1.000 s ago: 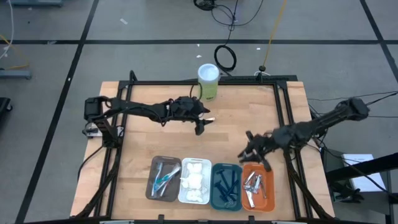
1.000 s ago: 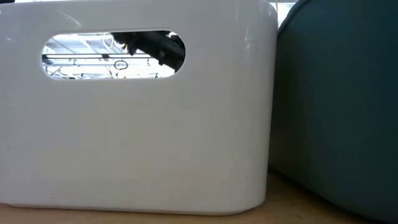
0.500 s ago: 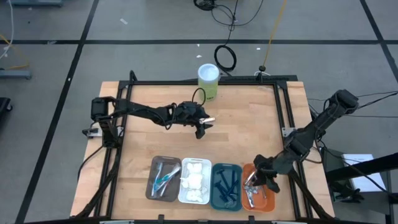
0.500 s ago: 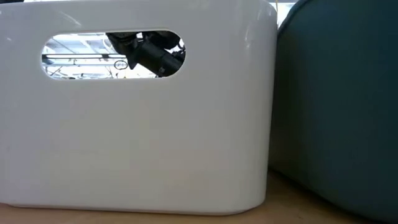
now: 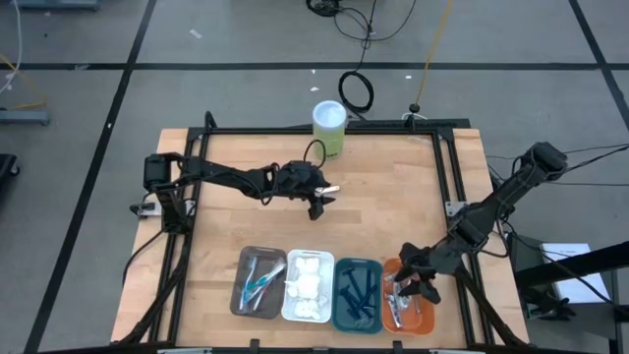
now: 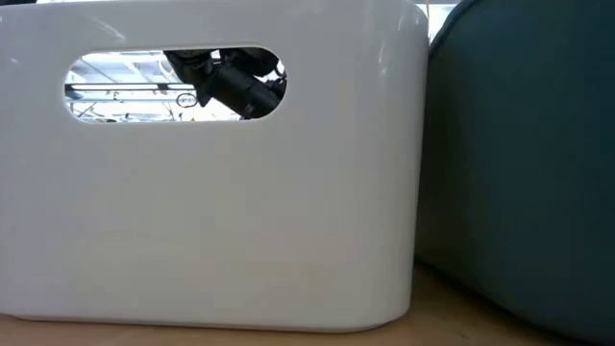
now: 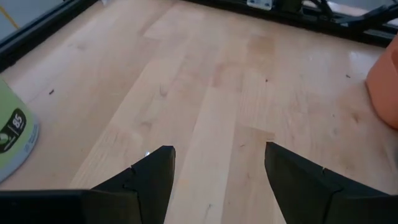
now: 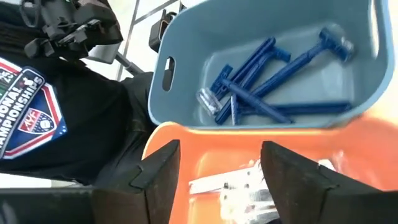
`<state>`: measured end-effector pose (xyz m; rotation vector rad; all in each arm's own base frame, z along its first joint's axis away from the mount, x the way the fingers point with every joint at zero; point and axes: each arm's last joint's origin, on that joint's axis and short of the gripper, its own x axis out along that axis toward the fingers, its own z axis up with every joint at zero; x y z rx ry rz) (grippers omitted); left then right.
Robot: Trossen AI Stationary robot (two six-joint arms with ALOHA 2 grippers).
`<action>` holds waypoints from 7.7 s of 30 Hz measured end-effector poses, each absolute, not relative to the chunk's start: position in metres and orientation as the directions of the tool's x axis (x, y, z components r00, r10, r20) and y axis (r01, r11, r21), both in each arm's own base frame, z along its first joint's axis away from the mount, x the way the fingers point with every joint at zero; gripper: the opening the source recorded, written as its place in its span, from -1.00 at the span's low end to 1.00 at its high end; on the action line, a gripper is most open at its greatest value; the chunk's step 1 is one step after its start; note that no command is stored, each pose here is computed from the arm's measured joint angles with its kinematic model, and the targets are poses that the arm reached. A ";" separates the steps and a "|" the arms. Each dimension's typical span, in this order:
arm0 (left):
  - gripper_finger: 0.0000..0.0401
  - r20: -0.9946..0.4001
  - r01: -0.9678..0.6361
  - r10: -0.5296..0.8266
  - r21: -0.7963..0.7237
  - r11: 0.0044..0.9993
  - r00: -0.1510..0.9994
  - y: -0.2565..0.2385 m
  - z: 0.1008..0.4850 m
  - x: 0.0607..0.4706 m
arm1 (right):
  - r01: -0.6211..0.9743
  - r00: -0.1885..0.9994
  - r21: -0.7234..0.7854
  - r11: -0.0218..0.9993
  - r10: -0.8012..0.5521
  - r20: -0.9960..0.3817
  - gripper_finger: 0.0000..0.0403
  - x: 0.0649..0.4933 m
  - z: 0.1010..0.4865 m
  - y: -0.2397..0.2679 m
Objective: Pick & Place Travel size toiletries
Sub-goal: Put the silver nail cutter into the orange bin, then return to Home Position
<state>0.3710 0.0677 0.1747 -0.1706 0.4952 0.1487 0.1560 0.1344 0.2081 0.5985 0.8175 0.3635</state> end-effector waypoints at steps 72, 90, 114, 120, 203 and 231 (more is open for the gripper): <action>-0.87 -0.062 0.130 -0.131 -0.018 0.991 0.989 0.059 0.210 0.342 | 0.305 0.845 -0.055 0.951 -0.296 -0.445 -0.02 0.193 0.218 0.020; -0.87 0.068 0.166 -0.167 0.013 0.986 0.984 0.029 0.213 0.337 | 0.050 0.988 0.053 0.997 -0.057 0.143 0.35 0.256 0.223 0.006; -0.87 0.047 0.167 -0.169 0.032 0.985 0.985 0.029 0.211 0.338 | 0.049 0.991 0.034 0.998 -0.053 0.119 -0.71 0.288 0.227 0.007; -0.87 0.040 0.140 -0.142 0.035 0.989 0.989 0.030 0.211 0.338 | 0.065 0.995 0.017 0.998 -0.066 0.080 -0.75 0.288 0.223 0.004; 0.40 -0.274 -0.139 0.151 0.062 0.988 0.950 0.014 0.296 0.135 | -0.287 0.958 -0.021 0.958 0.287 0.017 -0.06 0.067 0.298 0.041; 0.41 -0.055 -0.010 0.008 -0.041 0.999 0.998 0.011 0.197 0.112 | -0.018 0.973 0.056 0.998 0.005 0.232 -0.07 0.085 0.194 0.031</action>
